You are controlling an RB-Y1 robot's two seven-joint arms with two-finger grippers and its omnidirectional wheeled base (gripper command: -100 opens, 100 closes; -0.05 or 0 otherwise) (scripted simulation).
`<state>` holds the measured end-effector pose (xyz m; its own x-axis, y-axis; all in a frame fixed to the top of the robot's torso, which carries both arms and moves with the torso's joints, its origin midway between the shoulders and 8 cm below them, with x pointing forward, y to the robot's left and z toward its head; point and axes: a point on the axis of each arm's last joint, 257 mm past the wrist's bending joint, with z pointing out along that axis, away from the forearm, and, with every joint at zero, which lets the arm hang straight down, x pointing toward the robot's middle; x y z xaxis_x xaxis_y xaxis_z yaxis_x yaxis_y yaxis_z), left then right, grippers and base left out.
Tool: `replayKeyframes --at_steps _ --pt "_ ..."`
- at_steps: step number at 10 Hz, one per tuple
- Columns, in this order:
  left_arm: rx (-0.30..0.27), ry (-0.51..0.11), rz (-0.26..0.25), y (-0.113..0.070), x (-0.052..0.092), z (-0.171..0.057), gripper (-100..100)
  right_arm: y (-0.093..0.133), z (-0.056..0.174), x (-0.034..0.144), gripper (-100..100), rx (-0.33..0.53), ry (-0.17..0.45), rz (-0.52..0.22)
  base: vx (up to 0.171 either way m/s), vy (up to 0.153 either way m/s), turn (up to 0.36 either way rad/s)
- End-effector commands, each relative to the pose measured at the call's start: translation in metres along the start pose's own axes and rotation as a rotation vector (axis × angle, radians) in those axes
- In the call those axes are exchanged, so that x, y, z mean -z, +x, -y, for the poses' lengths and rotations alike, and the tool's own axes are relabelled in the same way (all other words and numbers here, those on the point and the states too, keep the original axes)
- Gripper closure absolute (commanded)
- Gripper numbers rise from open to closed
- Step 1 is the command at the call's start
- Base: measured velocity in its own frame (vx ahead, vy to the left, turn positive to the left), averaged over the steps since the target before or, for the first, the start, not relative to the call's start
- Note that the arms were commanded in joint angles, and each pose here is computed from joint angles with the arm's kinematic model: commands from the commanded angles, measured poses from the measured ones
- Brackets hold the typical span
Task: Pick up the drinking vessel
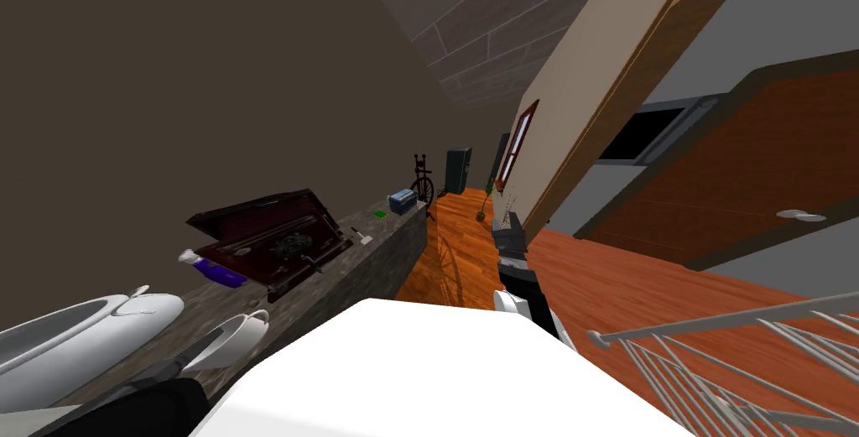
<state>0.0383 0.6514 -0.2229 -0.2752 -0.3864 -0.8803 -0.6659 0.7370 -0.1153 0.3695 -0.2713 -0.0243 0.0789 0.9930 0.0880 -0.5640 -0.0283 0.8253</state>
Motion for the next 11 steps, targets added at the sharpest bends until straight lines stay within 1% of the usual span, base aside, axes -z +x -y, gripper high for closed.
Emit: replayKeyframes --at_steps 1,2,3,4,5,7,8,10,11 --pt "0.018 0.001 -0.028 0.002 0.011 -0.003 -100 0.0 0.0 0.0 0 0.0 0.0 0.0 -0.025 0.027 -0.206" --pt "0.013 -0.008 -0.037 0.004 0.015 -0.007 -100 0.0 0.0 0.0 0 0.0 0.0 0.0 -0.019 0.027 -0.057" --pt "0.023 -0.01 -0.06 0.006 0.022 -0.009 -100 0.0 0.0 0.0 0 0.0 0.0 0.0 -0.017 0.025 -0.163" --pt "0.039 -0.004 -0.077 0.007 0.027 -0.007 -100 0.0 0.0 0.0 0 0.0 0.0 0.0 -0.014 0.042 -0.212" --pt "0.035 -0.012 -0.084 0.009 0.03 -0.01 -100 0.0 0.0 0.0 0 0.0 0.0 0.0 -0.01 0.036 -0.066" --pt "0.067 -0.009 -0.132 0.014 0.042 -0.009 -100 0.0 0.0 0.0 0 0.0 0.0 0.0 -0.005 0.044 -0.166" --pt "0.063 -0.017 -0.139 0.015 0.045 -0.012 -100 0.0 0.0 0.0 0 0.0 0.0 0.0 -0.007 0.047 -0.087" --pt "0.1 -0.019 -0.196 0.024 0.059 -0.011 -100 0.0 0.0 0.0 0 0.0 0.0 0.0 0.001 0.046 -0.178" --pt "0.097 -0.025 -0.201 0.025 0.061 -0.013 -100 0.0 0.0 0.0 0 0.0 0.0 0.0 -0.007 0.063 -0.053"
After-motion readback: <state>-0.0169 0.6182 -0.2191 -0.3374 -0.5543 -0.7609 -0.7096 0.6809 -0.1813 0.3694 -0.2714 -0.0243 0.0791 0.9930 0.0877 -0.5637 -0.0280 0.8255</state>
